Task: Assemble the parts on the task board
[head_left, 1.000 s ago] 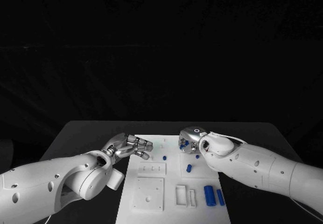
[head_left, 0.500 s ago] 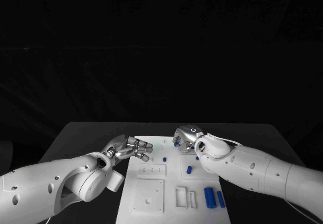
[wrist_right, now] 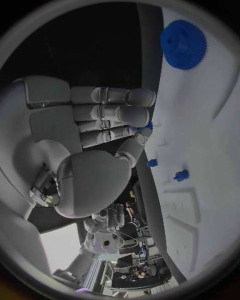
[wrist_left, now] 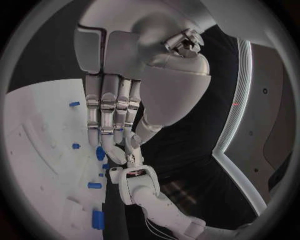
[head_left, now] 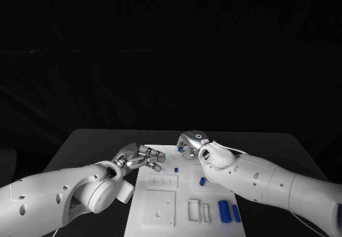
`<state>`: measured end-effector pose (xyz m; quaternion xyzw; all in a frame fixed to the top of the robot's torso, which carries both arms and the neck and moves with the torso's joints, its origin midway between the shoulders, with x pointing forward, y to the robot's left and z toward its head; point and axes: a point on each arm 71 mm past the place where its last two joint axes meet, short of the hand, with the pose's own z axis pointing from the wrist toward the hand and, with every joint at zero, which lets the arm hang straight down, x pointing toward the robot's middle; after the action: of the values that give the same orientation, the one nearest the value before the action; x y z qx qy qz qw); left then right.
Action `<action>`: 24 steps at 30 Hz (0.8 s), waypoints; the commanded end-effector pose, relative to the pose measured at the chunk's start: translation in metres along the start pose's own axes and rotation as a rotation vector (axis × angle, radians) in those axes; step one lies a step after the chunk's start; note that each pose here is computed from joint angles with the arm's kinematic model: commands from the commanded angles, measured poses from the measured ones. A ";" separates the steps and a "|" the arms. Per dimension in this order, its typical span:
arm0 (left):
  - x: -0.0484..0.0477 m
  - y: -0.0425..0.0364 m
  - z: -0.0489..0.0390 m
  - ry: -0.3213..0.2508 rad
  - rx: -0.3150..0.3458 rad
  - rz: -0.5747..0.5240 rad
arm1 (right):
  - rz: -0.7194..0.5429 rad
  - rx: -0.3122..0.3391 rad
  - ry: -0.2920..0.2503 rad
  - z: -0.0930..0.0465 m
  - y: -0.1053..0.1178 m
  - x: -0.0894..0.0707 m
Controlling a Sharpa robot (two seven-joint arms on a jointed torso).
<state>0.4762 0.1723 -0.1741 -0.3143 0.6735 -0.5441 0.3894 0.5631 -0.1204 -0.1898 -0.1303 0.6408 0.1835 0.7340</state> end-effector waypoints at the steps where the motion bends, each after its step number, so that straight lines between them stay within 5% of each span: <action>1: 0.0025 -0.0027 0.0012 0.018 0.008 0.001 | -0.016 0.008 -0.037 0.002 0.001 -0.002; 24: 0.0029 -0.0105 0.0022 0.023 0.019 0.008 | -0.024 0.011 -0.041 0.010 0.005 0.002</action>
<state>0.4775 0.1696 -0.1668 -0.3090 0.6725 -0.5470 0.3912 0.5709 -0.1128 -0.1906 -0.1224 0.6297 0.1740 0.7472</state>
